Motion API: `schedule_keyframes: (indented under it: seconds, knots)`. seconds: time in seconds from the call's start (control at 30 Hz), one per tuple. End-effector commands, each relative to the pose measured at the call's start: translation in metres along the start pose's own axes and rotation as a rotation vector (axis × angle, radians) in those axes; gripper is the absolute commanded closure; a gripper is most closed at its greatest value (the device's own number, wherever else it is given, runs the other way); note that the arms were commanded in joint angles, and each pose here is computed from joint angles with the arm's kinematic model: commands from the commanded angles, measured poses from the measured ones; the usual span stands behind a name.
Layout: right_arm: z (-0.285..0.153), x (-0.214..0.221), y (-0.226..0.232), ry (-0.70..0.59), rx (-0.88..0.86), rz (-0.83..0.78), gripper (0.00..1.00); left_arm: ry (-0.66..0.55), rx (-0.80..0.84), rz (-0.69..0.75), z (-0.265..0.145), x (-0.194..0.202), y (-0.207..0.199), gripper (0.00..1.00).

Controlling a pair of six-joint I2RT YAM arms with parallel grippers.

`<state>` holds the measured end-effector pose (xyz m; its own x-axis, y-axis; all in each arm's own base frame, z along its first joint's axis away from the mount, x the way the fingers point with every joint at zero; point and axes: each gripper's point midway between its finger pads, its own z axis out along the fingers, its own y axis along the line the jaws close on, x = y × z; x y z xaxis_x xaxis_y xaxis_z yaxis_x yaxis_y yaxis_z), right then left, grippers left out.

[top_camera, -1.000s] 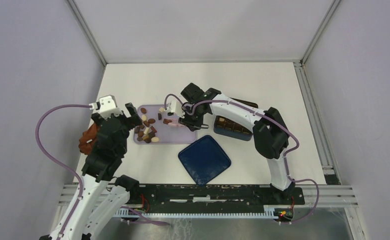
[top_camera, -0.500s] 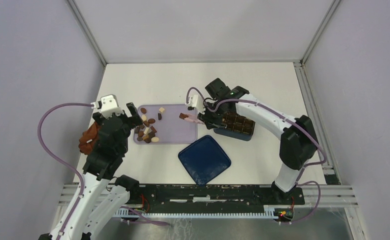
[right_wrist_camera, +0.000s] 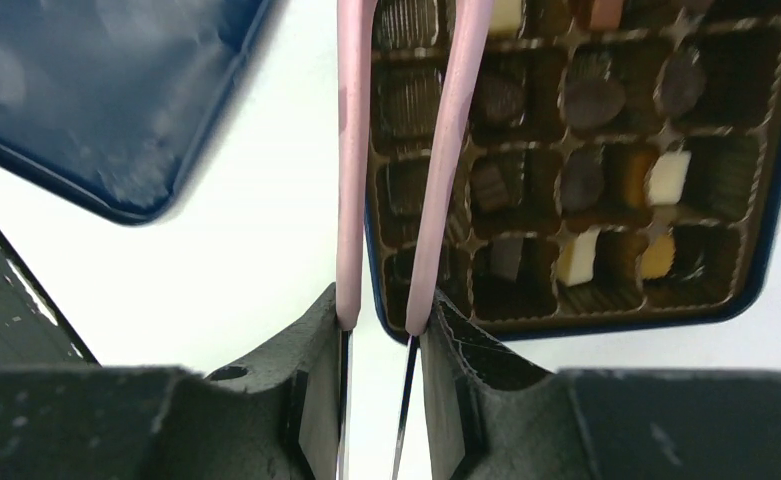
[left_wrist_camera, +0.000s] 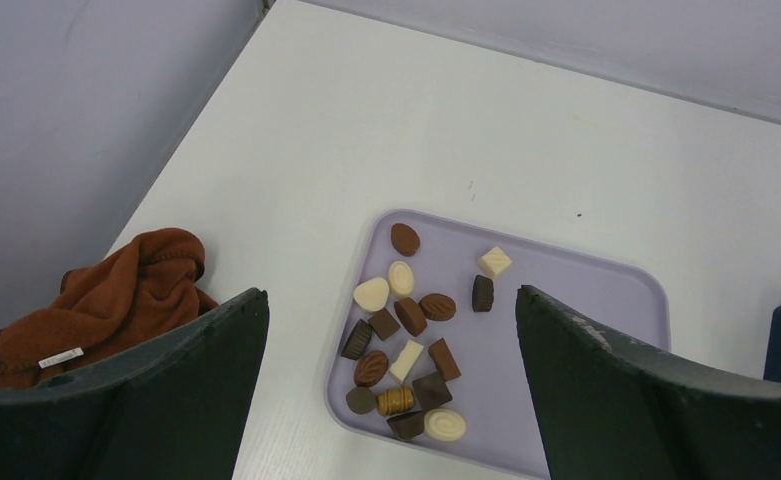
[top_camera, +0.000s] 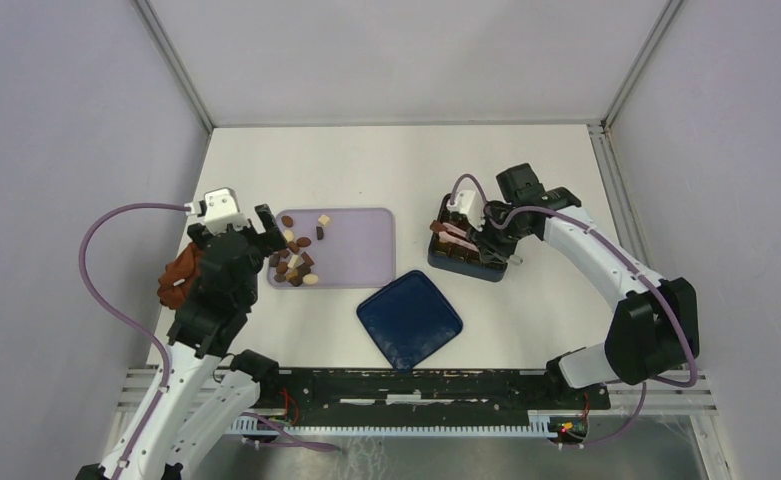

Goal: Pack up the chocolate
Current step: Place the fake chocolate in the packing box.

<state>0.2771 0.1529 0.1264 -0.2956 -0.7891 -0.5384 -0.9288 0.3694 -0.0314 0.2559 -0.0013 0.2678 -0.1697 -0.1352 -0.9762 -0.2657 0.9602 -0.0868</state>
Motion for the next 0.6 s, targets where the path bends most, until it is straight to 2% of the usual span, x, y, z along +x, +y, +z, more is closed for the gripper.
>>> schedule_keyframes:
  seconds: [0.0, 0.2, 0.57]
  knots:
    - [-0.003, 0.024, -0.001, 0.021, -0.001, -0.020, 0.78, -0.020, -0.008, 0.015, 0.003, -0.006, 0.001, 0.03]
    - [0.008, 0.044, 0.000, 0.060, -0.030, -0.001, 0.77, -0.014, -0.013, 0.020, 0.004, -0.004, 0.001, 0.03]
    - [0.024, 0.049, -0.004, 0.096, -0.083, 0.015, 0.74, -0.011, -0.010, 0.022, 0.004, -0.004, 0.000, 0.03]
